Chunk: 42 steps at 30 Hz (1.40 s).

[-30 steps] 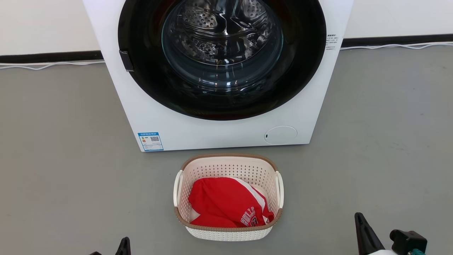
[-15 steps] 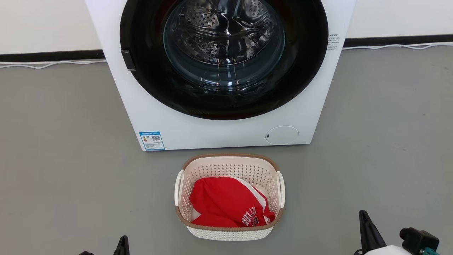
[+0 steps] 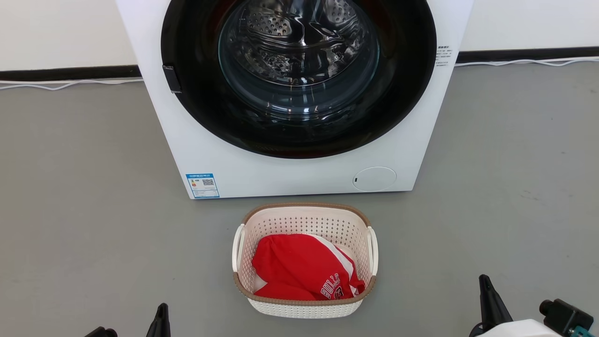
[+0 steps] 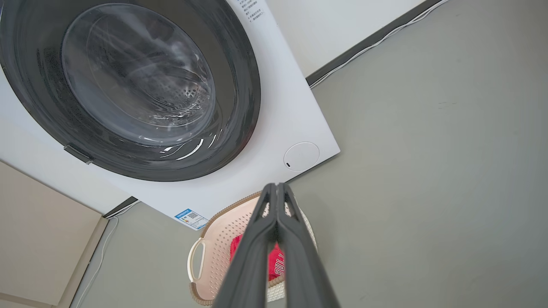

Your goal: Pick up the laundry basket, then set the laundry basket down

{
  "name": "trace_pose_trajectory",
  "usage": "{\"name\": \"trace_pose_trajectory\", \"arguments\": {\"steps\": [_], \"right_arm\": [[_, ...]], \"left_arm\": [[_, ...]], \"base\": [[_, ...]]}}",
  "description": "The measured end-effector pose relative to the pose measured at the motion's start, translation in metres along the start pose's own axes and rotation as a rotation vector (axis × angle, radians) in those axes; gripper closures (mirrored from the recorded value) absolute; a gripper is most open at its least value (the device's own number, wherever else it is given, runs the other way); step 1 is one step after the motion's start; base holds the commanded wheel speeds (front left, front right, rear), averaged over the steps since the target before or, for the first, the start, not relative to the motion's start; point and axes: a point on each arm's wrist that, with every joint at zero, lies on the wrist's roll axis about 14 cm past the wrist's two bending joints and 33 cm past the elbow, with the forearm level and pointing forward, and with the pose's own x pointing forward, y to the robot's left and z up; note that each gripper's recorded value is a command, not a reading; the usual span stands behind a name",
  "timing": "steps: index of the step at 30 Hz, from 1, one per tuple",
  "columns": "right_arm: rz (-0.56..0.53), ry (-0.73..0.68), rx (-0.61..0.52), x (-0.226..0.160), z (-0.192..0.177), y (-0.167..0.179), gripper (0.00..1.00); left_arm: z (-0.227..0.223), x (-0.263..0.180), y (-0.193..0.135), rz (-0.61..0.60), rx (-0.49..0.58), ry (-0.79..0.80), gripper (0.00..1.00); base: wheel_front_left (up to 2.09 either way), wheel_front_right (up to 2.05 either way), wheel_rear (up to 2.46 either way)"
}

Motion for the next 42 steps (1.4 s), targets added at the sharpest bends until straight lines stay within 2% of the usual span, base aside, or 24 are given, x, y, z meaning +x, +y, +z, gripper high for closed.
{"name": "trace_pose_trajectory", "arguments": {"steps": [26, 42], "right_arm": [[0.014, -0.017, 0.295, 0.009, 0.014, 0.010, 1.00], [0.022, -0.009, 0.498, 0.011, 0.017, 0.012, 1.00]], "left_arm": [[0.012, 0.006, -0.007, -0.017, -0.283, 0.000, 1.00], [0.026, 0.012, -0.019, -0.067, -0.473, -0.007, 1.00]], "base": [[0.00, 0.00, 0.00], [0.00, 0.00, 0.00]]}}
